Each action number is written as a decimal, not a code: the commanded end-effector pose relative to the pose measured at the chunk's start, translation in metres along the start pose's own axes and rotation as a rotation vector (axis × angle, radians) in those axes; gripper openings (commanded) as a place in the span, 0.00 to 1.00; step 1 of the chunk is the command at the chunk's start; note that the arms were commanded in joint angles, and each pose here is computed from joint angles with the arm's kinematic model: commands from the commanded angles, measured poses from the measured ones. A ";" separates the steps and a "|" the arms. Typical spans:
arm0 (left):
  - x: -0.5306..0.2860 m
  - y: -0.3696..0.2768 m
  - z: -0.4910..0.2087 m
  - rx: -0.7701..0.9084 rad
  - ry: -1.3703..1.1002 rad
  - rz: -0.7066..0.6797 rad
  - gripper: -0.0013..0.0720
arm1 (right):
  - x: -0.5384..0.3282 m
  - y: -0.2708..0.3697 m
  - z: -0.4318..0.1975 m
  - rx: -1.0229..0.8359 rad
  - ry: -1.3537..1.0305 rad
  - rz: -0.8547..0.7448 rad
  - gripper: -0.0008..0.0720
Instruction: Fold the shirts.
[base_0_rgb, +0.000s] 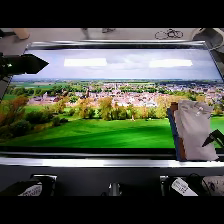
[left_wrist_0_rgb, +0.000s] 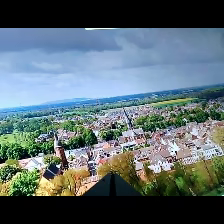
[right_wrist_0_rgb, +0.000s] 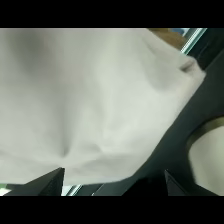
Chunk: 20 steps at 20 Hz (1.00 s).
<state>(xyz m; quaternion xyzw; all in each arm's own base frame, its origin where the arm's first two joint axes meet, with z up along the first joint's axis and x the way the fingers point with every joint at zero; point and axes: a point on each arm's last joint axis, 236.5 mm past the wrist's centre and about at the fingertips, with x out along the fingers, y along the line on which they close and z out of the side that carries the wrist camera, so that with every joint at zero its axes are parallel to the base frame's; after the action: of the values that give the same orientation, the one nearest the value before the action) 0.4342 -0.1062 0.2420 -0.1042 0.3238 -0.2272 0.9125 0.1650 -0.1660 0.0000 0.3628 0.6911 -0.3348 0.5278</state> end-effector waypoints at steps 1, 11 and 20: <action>0.002 0.005 -0.001 0.009 0.005 0.017 0.04 | -0.056 0.000 0.062 -0.101 -0.302 -0.002 0.98; 0.089 0.094 -0.142 0.001 0.624 0.493 0.93 | -0.167 0.339 -0.044 -0.904 -0.690 0.329 0.94; 0.097 0.089 -0.158 -0.121 0.504 0.450 0.93 | -0.065 0.327 -0.073 -0.958 -0.277 0.149 0.96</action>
<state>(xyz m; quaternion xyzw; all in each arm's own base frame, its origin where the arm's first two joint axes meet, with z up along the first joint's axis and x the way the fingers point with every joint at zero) 0.4310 -0.0854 0.0419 -0.0101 0.5681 -0.0318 0.8223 0.4282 0.0462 0.0617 0.0846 0.6420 0.0089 0.7620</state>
